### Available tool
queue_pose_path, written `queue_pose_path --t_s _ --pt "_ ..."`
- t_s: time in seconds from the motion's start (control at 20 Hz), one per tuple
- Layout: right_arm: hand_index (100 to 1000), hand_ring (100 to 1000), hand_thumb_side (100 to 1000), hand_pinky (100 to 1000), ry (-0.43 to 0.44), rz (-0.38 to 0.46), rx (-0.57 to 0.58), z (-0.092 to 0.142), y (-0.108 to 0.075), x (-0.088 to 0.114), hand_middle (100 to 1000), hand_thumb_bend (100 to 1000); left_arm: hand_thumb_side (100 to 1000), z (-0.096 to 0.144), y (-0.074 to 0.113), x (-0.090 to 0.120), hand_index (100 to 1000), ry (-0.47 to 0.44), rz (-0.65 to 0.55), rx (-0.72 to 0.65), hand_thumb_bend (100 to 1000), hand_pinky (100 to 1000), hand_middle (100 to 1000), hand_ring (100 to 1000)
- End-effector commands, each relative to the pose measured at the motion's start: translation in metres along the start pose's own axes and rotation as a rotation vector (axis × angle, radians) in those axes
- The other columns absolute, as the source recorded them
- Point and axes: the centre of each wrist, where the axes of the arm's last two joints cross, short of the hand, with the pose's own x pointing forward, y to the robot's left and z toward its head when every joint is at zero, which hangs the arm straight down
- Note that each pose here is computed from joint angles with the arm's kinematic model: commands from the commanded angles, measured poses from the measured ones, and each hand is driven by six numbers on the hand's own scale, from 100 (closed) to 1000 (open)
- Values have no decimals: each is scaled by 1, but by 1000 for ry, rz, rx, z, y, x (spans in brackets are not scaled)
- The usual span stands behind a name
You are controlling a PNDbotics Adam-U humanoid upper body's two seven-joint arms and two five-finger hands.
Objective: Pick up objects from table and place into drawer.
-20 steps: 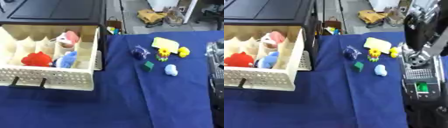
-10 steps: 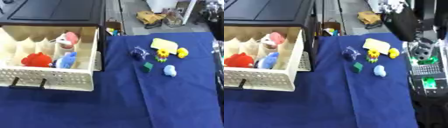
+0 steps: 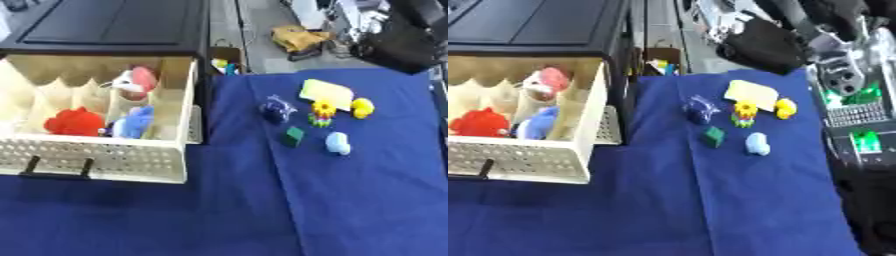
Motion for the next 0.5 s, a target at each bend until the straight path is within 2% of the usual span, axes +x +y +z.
queue_pose_path --t_s 0.05,0.3,0.5 --pt "893 908 1000 850 -4 70 157 -2 -1 -13 856 100 1000 -7 1 3 917 -17 4 -30 334 792 835 852" --pt "897 896 1000 841 23 104 271 -3 4 -33 854 100 1000 -7 1 3 917 -17 6 -33 333 792 835 853" --pt "893 867 1000 811 97 138 310 -2 3 -44 816 132 1000 -7 2 3 917 -16 6 -33 322 792 835 852"
